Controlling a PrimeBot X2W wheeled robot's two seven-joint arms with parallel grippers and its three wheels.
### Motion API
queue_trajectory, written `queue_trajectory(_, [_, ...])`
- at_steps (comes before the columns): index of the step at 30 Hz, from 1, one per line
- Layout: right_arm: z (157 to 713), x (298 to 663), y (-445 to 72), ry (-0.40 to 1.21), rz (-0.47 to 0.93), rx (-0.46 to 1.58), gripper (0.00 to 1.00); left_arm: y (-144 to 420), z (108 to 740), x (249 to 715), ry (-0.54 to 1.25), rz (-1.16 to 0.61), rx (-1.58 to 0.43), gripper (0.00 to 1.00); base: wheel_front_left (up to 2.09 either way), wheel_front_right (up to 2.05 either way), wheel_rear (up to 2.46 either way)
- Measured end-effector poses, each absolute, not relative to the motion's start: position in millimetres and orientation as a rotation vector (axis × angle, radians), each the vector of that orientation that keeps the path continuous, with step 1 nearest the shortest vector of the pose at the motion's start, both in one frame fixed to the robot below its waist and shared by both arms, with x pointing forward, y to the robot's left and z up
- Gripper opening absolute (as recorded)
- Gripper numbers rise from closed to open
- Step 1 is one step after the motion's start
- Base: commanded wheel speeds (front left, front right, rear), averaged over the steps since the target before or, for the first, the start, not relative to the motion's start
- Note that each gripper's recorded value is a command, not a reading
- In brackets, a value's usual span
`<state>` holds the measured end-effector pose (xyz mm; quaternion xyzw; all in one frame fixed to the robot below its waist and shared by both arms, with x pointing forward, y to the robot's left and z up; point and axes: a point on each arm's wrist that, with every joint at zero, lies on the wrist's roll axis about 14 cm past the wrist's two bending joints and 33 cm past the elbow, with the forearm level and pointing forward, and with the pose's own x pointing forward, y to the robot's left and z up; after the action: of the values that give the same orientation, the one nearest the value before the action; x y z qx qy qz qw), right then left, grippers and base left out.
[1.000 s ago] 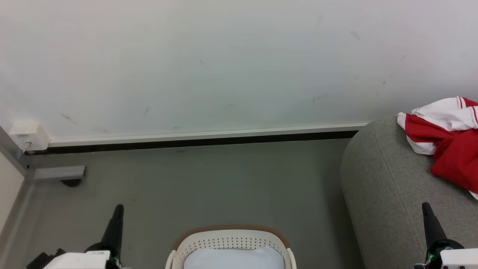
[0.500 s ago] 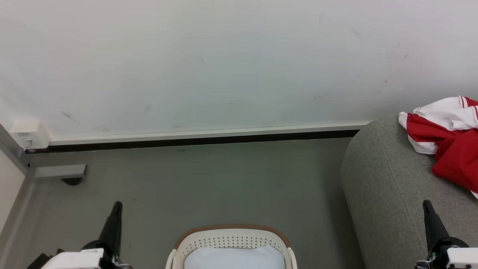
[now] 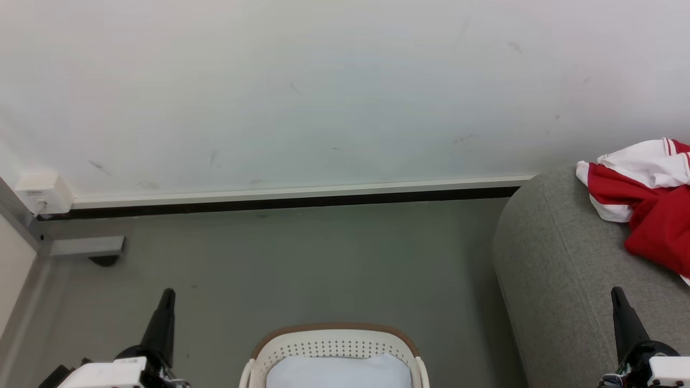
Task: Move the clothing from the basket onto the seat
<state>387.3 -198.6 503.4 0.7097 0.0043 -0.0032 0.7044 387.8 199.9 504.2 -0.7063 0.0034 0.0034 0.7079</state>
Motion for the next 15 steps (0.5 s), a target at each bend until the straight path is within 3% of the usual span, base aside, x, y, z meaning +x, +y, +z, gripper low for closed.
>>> queue_trajectory(15, [503.5,387.3,-198.6,0.009,-0.007,1.578,0.0,199.8,504.2,387.8,0.007,0.007,-1.569,0.0,0.0,0.0,0.0])
